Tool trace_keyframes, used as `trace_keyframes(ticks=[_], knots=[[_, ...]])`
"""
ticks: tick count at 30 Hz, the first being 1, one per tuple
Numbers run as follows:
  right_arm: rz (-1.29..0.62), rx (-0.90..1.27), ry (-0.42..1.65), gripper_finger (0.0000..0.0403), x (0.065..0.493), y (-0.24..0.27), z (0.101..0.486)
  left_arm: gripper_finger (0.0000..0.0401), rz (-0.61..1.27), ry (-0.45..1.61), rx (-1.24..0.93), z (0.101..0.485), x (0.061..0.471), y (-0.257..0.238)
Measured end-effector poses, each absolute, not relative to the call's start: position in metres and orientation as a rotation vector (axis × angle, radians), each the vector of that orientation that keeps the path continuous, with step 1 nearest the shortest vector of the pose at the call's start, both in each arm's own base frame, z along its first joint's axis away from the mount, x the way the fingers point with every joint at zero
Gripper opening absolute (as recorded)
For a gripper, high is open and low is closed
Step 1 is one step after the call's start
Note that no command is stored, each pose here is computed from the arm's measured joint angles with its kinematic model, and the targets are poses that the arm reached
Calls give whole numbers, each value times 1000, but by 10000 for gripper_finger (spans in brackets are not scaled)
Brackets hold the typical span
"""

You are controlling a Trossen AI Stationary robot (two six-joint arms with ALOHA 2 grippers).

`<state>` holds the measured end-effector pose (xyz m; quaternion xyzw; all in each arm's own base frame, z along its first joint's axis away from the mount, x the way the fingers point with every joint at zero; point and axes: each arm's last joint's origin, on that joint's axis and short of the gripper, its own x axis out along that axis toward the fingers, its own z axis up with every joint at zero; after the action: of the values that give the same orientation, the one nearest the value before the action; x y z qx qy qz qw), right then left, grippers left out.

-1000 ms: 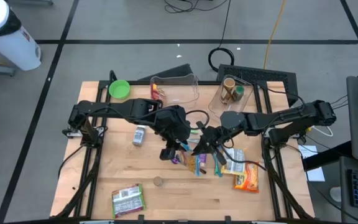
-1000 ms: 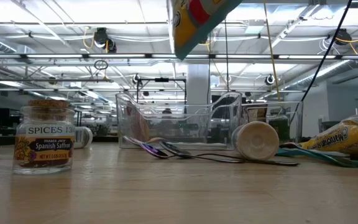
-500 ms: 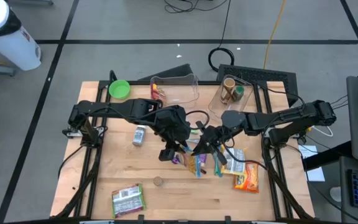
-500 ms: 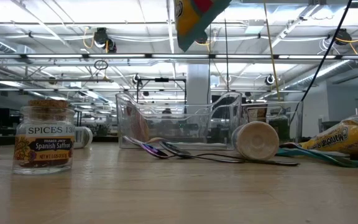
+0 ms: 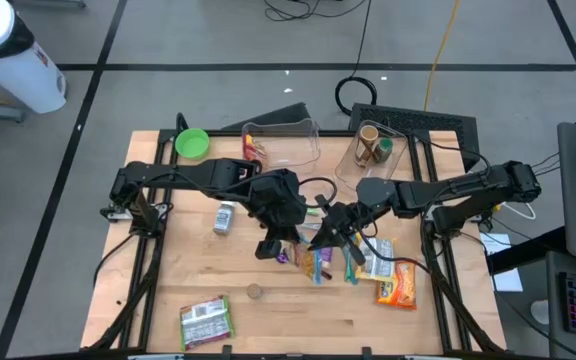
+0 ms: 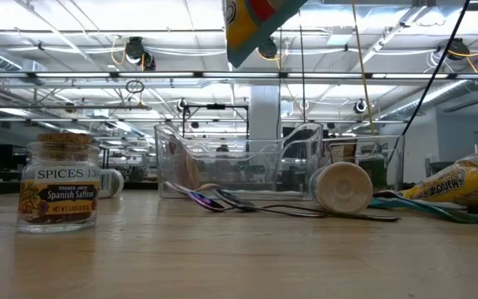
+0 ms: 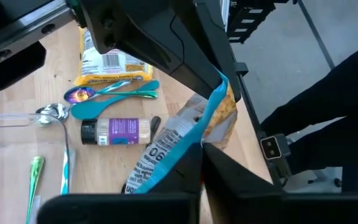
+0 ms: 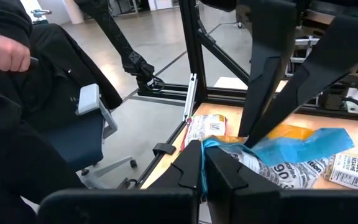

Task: Pick & Place Food Item
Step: Put the blue noodle pack into the top left transparent bin

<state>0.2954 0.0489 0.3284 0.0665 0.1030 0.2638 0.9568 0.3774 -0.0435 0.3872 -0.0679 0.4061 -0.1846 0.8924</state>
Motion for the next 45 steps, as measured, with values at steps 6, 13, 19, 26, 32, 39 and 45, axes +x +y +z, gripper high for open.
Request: trace_keyframes(ticks=[6,13,19,26,32,39,45], knots=[[537,135,207,0,295,49,329,5,-406,848,-205,388,378,-40],[536,142,200,14,296,49,330,3,-374,859,-271,388,378,-37],[516,184,225,71,296,44,328,2,-357,873,-330,388,378,-37],[450,232,251,141,293,27,330,1,-338,886,-404,388,378,-36],[408,234,233,174,287,14,336,1,-314,889,-414,388,378,-34],[335,223,237,182,271,-6,344,1,-186,876,-475,389,379,-12],[248,235,249,177,256,-27,350,0,-24,840,-582,391,377,25]])
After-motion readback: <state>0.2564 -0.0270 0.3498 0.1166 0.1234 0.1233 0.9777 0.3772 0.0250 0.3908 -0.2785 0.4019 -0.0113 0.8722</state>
